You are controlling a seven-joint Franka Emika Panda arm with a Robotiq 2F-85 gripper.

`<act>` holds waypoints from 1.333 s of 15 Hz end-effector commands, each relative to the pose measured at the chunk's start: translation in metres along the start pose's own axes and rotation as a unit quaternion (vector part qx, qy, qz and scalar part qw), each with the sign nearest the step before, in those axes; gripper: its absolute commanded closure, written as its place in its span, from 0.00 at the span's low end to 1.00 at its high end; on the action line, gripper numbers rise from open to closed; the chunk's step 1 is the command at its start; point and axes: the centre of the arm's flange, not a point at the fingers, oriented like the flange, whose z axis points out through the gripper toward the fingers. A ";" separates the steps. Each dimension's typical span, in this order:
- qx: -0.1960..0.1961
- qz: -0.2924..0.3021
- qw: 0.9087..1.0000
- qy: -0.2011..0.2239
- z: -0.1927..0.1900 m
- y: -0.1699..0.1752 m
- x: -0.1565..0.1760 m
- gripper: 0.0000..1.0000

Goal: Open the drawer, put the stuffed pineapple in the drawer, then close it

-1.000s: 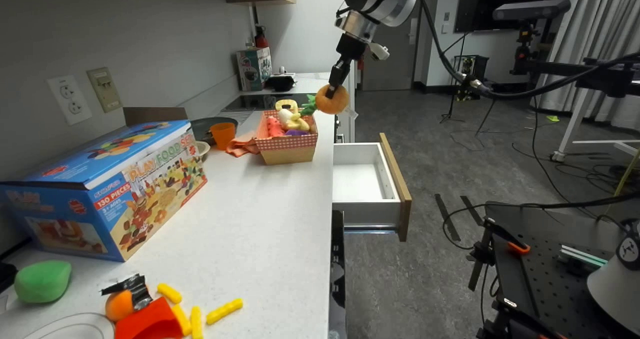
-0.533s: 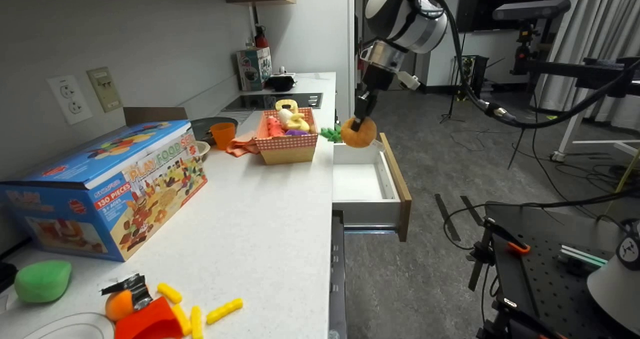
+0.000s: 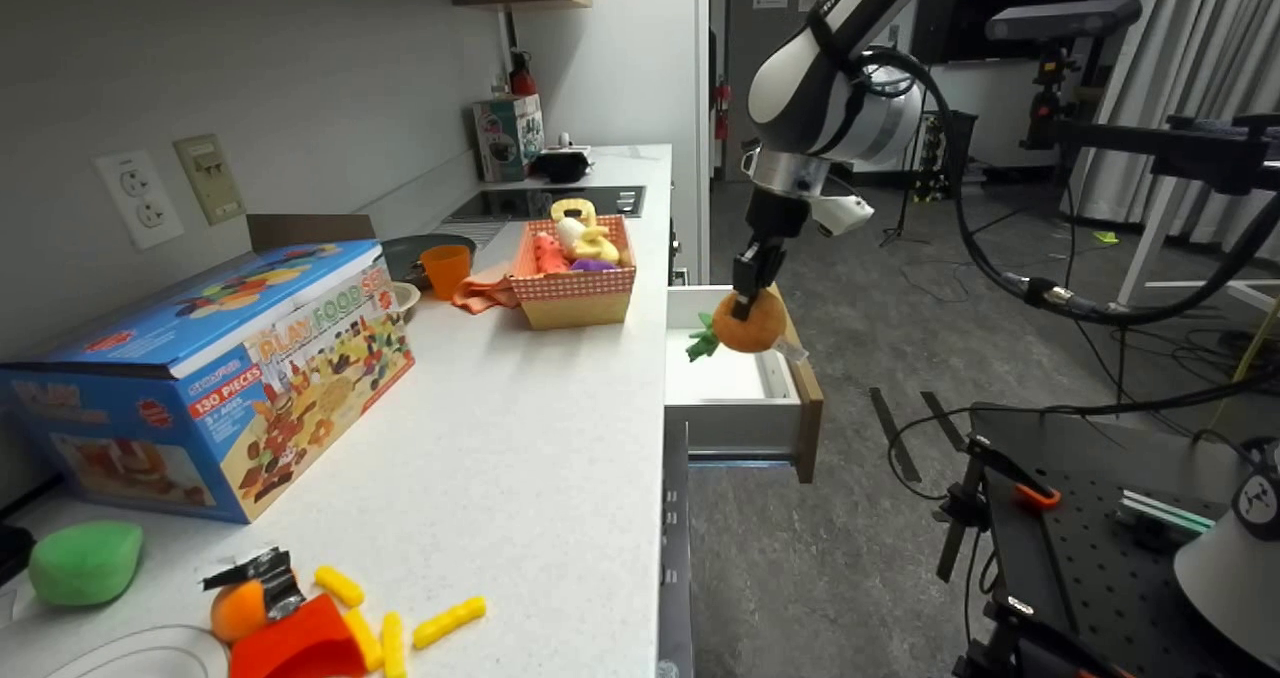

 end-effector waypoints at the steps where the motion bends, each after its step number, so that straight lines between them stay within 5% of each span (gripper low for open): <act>1: -0.017 0.031 0.999 0.007 0.005 -0.016 -0.010 0.96; 6: -0.063 0.058 0.995 0.042 0.005 -0.027 -0.017 0.96; 7: -0.073 0.059 0.995 0.047 0.004 -0.028 -0.017 0.65; 15: -0.150 0.053 0.982 0.100 0.000 -0.028 -0.023 0.05; 20: -0.151 0.024 0.983 0.103 -0.002 -0.024 -0.024 0.00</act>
